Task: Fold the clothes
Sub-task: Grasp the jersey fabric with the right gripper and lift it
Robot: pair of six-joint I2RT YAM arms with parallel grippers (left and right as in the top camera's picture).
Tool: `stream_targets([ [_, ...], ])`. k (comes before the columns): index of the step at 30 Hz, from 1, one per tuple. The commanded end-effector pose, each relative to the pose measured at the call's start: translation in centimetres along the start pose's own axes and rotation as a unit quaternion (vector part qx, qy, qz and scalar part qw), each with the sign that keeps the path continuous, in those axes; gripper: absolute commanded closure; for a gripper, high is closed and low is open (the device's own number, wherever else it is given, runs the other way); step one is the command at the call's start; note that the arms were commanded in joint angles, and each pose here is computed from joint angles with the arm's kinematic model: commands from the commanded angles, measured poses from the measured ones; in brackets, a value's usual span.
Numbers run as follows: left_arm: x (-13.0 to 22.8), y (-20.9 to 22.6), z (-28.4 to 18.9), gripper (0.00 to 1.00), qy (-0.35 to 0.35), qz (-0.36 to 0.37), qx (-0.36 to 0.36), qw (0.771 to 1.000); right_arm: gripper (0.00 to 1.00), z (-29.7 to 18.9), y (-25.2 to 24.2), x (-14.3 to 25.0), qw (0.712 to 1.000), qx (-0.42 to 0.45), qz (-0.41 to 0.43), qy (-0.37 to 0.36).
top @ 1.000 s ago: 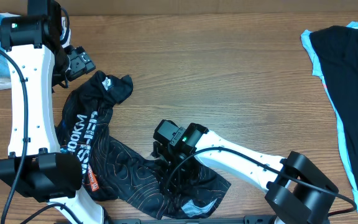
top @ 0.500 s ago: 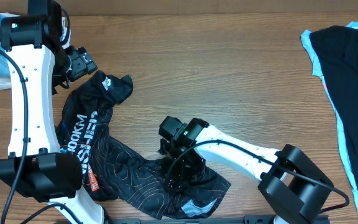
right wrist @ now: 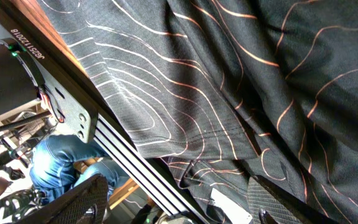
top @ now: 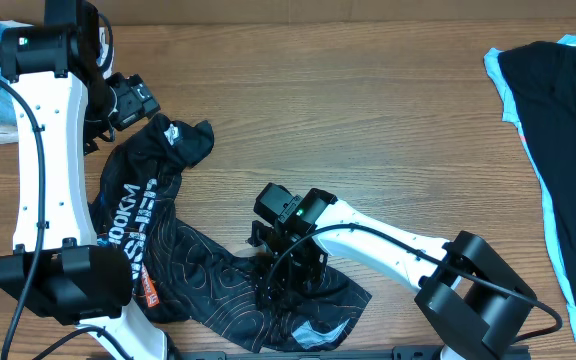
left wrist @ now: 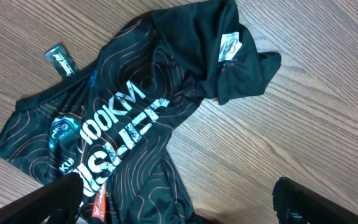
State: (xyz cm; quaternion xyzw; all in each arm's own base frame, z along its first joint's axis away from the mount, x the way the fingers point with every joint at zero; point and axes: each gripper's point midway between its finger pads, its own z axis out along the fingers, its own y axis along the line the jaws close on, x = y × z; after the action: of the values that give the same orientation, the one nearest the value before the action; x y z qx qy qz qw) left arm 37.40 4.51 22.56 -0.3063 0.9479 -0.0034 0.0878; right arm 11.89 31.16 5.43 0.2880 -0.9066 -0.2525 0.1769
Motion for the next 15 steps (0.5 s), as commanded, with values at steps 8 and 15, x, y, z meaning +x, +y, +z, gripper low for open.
stream_targets([
  [8,0.3,-0.5,-0.6,0.00,0.001,0.009,0.017,1.000,0.29,2.4,-1.7,-0.2,0.999,0.008,0.021,0.029],
  [15,0.1,-0.6,-0.6,0.00,-0.003,0.009,0.019,1.000,0.28,2.4,-1.7,0.1,0.999,0.010,0.038,0.035],
])
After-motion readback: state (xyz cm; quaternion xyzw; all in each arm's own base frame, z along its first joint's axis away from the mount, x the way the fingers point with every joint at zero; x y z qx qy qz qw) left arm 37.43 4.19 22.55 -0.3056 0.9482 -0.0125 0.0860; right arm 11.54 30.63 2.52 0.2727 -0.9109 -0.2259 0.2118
